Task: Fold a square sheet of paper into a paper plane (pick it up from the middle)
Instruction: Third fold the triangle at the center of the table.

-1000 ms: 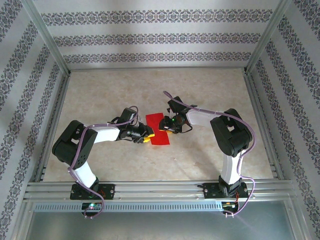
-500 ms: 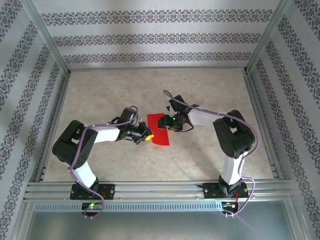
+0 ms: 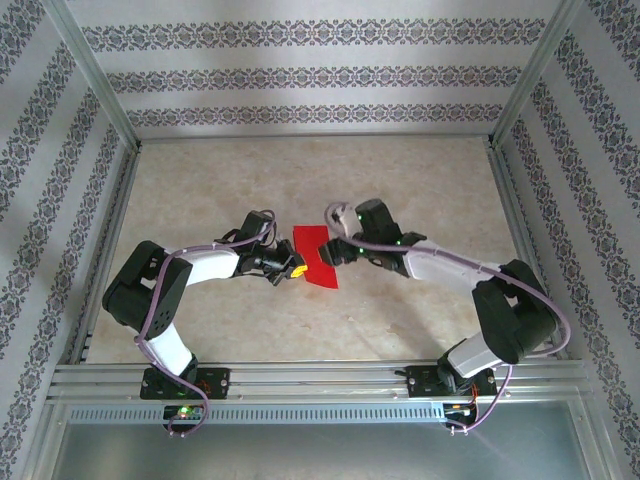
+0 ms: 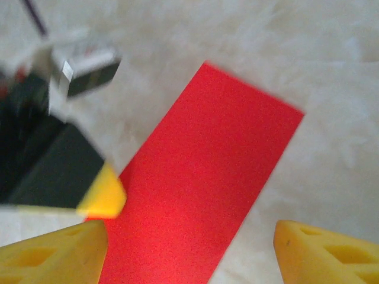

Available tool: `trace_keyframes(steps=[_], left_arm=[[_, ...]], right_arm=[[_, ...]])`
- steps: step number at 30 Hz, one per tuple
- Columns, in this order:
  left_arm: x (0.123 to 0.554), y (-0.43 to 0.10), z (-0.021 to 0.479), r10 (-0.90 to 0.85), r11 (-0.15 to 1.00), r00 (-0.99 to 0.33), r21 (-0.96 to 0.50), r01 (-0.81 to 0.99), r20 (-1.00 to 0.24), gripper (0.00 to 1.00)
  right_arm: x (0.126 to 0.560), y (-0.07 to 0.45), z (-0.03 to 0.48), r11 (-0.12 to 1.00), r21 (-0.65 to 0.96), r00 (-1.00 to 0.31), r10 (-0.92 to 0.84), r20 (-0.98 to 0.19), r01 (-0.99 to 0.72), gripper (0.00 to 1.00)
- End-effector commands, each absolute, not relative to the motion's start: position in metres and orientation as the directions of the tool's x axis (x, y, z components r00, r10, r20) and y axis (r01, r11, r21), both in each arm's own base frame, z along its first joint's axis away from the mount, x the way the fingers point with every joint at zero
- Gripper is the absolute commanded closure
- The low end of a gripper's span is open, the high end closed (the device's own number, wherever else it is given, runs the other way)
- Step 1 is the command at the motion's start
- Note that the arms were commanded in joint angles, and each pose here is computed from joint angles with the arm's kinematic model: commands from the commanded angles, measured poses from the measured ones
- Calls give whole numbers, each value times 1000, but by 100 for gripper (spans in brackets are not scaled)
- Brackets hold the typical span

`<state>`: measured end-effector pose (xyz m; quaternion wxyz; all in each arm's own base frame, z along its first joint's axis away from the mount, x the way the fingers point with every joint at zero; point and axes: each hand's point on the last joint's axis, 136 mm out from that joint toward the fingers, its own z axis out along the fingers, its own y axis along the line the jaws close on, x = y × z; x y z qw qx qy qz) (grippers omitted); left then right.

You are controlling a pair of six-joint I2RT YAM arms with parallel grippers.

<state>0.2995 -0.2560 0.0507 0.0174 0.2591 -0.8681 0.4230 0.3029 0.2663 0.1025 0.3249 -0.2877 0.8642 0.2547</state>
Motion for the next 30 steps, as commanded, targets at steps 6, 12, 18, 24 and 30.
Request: trace_keyframes(steps=[6, 12, 18, 24, 30], left_arm=[[307, -251, 60, -488, 475, -813, -685, -553, 318, 100], [315, -250, 55, -488, 476, -802, -666, -574, 343, 100], [317, -252, 51, -485, 477, -799, -659, -582, 355, 100], [317, -252, 51, -481, 477, -801, -661, -580, 356, 100], [316, -253, 50, -480, 469, -799, -664, -582, 362, 100]], right_arm=[[274, 289, 98, 520, -21, -291, -510, -809, -854, 29], [263, 303, 78, 448, -93, -210, -580, -787, -889, 39], [272, 312, 71, 447, -145, -176, -600, -780, -883, 43], [279, 322, 65, 435, -194, -133, -615, -777, -879, 45], [284, 326, 65, 432, -213, -115, -618, -778, -876, 52]])
